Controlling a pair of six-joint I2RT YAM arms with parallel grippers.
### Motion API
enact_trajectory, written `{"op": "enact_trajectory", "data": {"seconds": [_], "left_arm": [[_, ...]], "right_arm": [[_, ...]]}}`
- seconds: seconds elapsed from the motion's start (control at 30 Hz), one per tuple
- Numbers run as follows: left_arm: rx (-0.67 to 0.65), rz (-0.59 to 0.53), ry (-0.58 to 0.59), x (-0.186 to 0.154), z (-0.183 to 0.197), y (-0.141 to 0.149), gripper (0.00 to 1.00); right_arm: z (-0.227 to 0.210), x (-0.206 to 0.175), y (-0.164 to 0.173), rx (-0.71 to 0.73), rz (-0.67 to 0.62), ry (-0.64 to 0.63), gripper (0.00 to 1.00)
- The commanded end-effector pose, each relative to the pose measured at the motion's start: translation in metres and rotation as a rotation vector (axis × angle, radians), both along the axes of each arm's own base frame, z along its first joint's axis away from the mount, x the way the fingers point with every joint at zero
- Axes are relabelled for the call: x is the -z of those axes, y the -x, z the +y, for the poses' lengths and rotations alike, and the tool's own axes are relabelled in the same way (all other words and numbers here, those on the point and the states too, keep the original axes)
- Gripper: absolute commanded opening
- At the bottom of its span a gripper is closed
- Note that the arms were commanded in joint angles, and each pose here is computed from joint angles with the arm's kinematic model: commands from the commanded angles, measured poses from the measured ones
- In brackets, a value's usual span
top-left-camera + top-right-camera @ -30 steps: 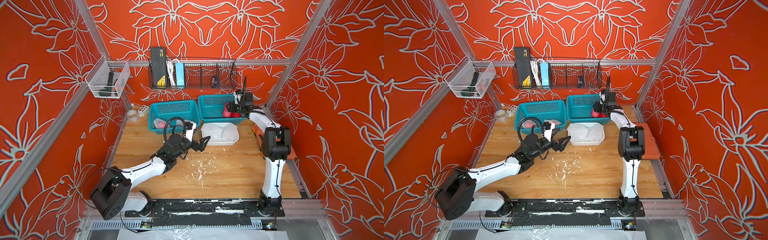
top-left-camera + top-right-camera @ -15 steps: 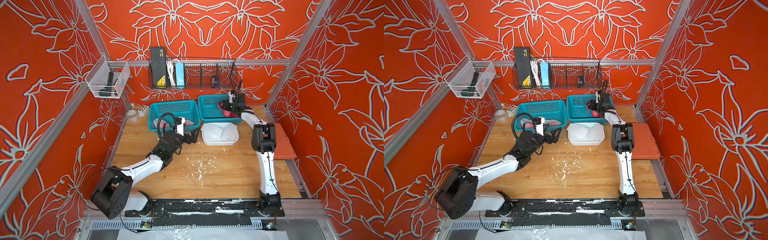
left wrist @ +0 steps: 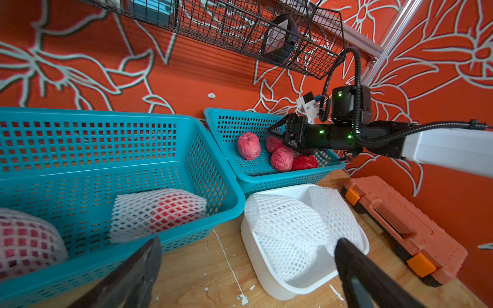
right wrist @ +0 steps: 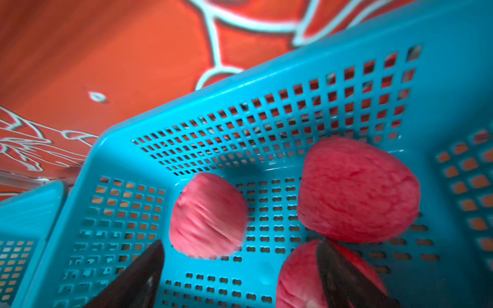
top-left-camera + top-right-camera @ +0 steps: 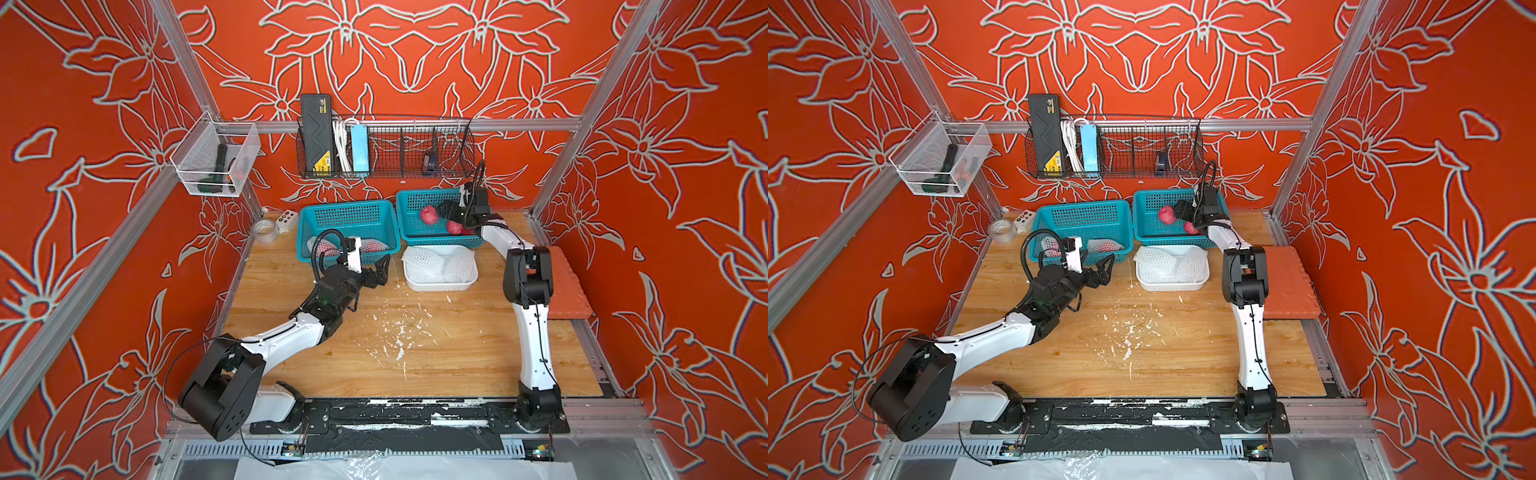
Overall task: Remove foam nets from apples
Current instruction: Place the apple in the basket, then pick up the apple from the basket.
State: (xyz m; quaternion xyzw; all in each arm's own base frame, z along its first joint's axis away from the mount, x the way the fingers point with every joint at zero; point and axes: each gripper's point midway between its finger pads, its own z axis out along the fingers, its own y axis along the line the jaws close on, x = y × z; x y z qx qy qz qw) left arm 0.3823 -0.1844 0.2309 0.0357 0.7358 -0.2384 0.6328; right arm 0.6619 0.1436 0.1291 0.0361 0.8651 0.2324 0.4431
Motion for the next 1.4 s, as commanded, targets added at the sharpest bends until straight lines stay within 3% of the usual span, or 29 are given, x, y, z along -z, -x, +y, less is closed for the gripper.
{"op": "enact_trajectory", "data": {"seconds": [0.0, 0.33, 0.67, 0.87, 1.0, 1.17, 1.37], "left_arm": [[-0.049, -0.033, -0.002, -0.016, 0.009, -0.006, 0.98], [-0.055, -0.027, -0.025, -0.019, 0.008, -0.026, 0.98], [-0.051, -0.06, -0.073, -0.044, 0.019, -0.036, 0.92], [-0.022, -0.004, -0.145, -0.044, 0.016, -0.037, 0.9], [-0.055, 0.049, -0.179, -0.036, 0.032, -0.046, 0.89], [-0.023, 0.169, -0.196, -0.021, 0.047, -0.076, 0.86], [0.032, 0.354, -0.273, 0.009, 0.049, -0.116, 0.84]], "right_arm": [[-0.007, -0.044, 0.006, 0.029, -0.066, 0.053, 0.93], [-0.008, -0.113, 0.059, -0.034, -0.141, 0.024, 0.93], [-0.002, -0.16, 0.152, -0.082, -0.237, -0.007, 0.91], [0.027, -0.173, 0.214, -0.085, -0.352, 0.062, 0.91], [0.053, -0.167, 0.259, -0.122, -0.382, 0.058, 0.9], [0.08, -0.133, 0.316, -0.233, -0.406, 0.095, 0.9], [0.085, -0.086, 0.353, -0.374, -0.393, 0.2, 0.9]]}}
